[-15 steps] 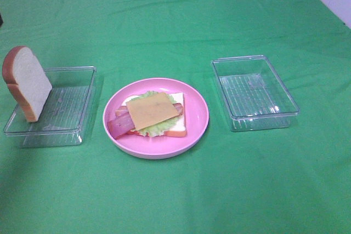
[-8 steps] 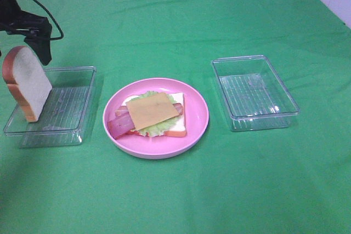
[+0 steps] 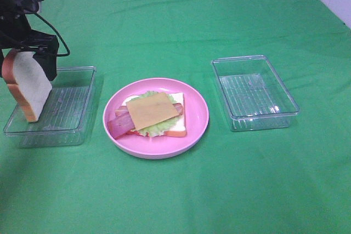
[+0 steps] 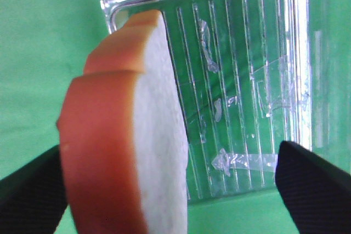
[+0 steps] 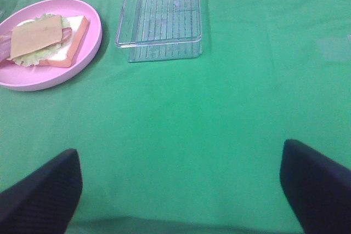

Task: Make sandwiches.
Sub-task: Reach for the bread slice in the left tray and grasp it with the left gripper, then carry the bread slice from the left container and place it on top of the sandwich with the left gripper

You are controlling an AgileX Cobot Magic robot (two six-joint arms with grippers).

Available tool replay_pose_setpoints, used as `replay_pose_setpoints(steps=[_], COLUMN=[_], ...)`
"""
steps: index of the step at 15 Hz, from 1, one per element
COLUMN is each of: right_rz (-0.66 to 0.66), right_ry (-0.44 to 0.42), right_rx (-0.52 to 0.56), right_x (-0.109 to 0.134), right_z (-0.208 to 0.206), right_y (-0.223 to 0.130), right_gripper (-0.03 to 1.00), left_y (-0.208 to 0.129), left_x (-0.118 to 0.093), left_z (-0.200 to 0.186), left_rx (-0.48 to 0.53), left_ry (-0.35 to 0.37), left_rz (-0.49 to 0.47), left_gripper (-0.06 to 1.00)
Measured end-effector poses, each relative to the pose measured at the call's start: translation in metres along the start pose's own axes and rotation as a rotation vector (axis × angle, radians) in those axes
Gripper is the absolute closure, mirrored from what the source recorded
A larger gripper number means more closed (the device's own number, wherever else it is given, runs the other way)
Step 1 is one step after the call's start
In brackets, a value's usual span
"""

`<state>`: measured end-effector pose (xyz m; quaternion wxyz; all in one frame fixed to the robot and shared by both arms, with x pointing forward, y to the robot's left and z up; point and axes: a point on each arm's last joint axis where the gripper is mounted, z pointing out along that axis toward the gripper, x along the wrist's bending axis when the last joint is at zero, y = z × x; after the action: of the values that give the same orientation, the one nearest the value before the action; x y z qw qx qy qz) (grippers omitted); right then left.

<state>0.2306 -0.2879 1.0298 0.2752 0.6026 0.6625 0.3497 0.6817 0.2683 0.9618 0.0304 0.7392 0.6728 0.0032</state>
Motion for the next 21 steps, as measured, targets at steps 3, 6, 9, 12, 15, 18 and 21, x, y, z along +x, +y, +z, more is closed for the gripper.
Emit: replay_pose_setpoints(steps=[3, 6, 9, 12, 15, 18, 21], right_rz=[0.000, 0.000, 0.000, 0.000, 0.000, 0.000, 0.000], right_ry=[0.000, 0.000, 0.000, 0.000, 0.000, 0.000, 0.000], right_rx=[0.000, 0.000, 0.000, 0.000, 0.000, 0.000, 0.000], right_x=[0.000, 0.000, 0.000, 0.000, 0.000, 0.000, 0.000], right_z=[0.000, 0.000, 0.000, 0.000, 0.000, 0.000, 0.000], right_y=[0.000, 0.000, 0.000, 0.000, 0.000, 0.000, 0.000], right_gripper=[0.04, 0.04, 0.04, 0.04, 0.04, 0.04, 0.04], left_y=[0.001, 0.001, 0.000, 0.000, 0.000, 0.000, 0.001], left_x=[0.002, 0.006, 0.006, 0.006, 0.006, 0.005, 0.003], left_z=[0.008, 0.008, 0.008, 0.008, 0.008, 0.007, -0.006], left_rx=[0.019, 0.022, 0.021, 0.019, 0.019, 0.017, -0.015], left_ry=[0.017, 0.057, 0.060, 0.064, 0.064, 0.057, 0.032], left_rz=[0.006, 0.013, -0.018, -0.078, -0.085, -0.087, -0.096], left_gripper=[0.43, 0.73, 0.73, 0.73, 0.73, 0.73, 0.73])
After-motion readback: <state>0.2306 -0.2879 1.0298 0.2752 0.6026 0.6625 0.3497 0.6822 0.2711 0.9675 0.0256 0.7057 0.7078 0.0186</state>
